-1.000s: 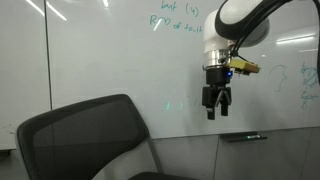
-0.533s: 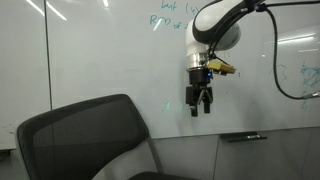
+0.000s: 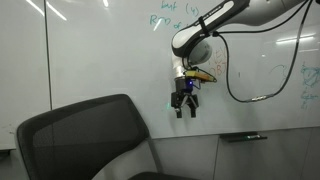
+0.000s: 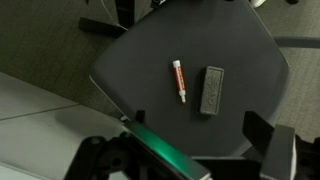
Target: Use the red marker to write on the whiteboard.
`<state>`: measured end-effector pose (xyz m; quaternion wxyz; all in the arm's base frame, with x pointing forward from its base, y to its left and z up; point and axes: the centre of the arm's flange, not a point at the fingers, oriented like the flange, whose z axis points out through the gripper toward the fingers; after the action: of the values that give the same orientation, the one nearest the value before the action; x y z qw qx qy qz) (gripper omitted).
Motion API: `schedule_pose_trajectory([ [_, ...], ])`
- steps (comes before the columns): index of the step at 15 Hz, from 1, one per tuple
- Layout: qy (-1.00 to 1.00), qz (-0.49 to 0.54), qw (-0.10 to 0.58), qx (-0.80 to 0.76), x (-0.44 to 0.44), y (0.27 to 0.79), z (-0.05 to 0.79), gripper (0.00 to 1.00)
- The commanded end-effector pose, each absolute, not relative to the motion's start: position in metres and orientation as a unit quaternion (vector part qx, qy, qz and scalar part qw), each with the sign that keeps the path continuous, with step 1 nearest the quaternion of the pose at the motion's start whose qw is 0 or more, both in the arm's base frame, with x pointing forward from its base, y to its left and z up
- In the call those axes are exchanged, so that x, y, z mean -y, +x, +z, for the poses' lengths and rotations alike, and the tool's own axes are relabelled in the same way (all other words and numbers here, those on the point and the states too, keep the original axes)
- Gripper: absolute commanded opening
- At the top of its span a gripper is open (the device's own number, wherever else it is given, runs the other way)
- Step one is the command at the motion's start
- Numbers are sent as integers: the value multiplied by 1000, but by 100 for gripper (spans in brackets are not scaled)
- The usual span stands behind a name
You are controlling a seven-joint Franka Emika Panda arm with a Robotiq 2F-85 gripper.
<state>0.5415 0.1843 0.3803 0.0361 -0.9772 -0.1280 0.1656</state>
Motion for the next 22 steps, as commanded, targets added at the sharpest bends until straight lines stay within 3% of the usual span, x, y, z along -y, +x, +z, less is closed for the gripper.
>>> schedule_pose_trajectory([
  [1, -976, 186, 67, 96, -194, 551, 381, 100],
  [7, -975, 191, 88, 69, -209, 508, 376, 100],
  [12, -978, 176, 76, 83, -219, 439, 381, 100],
  [18, -977, 160, 14, 139, -246, 347, 374, 100],
  [22, -971, 132, -92, 178, -254, 328, 356, 100],
])
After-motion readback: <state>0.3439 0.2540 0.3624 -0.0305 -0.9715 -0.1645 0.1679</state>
